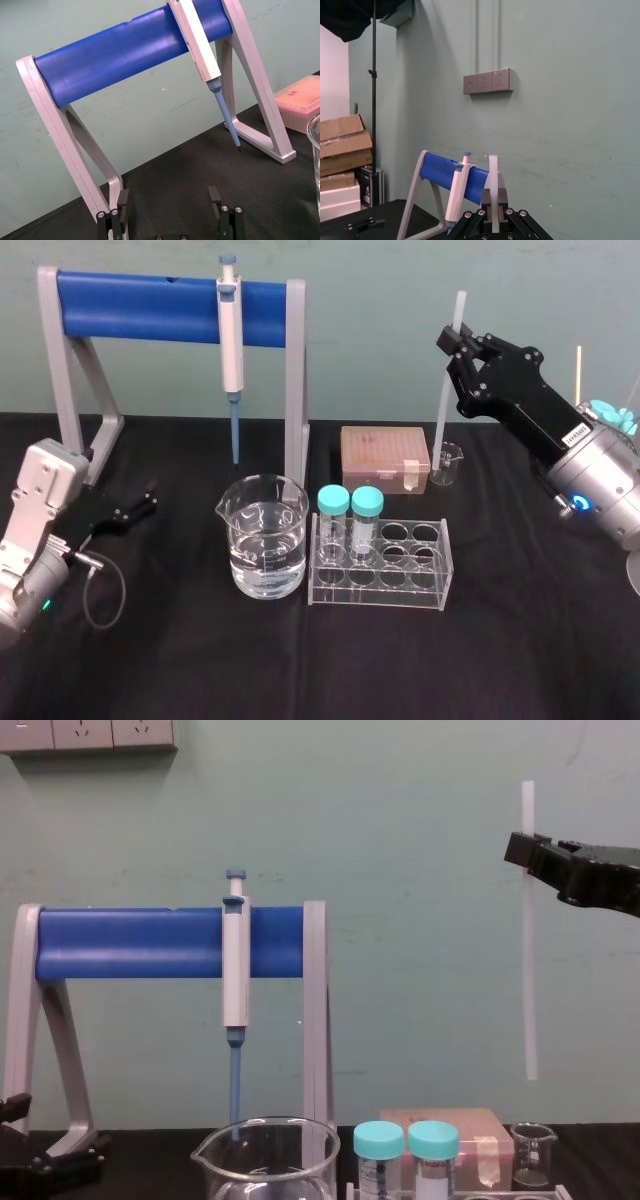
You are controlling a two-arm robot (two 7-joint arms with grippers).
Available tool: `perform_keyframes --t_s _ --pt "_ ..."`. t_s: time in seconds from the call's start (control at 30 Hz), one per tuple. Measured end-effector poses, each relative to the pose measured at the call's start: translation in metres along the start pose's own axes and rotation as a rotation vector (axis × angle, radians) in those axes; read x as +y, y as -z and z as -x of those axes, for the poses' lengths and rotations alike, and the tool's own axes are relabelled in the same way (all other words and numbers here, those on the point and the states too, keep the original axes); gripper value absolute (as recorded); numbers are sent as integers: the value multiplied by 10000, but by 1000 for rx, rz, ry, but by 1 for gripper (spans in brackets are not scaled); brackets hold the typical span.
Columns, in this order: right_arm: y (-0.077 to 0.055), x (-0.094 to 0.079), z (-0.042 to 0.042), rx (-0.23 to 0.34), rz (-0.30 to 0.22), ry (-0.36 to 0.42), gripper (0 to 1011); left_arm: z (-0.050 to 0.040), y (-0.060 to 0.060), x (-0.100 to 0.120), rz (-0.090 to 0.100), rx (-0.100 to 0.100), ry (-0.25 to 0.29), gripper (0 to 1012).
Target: Pick up the stirring rod with one hand, then place it down.
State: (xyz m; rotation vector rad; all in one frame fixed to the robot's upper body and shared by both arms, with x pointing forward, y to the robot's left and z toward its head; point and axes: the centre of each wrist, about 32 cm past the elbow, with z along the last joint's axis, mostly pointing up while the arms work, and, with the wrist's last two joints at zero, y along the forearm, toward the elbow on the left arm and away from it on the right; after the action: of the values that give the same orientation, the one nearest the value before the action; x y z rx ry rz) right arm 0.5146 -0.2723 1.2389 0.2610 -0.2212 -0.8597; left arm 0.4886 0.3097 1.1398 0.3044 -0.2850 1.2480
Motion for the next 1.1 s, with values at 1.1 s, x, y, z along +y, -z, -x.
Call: perform_keyframes --t_s 1.1 --pt "41 -85 34 18 24 -2 66 0 0 0 0 0 0 1000"
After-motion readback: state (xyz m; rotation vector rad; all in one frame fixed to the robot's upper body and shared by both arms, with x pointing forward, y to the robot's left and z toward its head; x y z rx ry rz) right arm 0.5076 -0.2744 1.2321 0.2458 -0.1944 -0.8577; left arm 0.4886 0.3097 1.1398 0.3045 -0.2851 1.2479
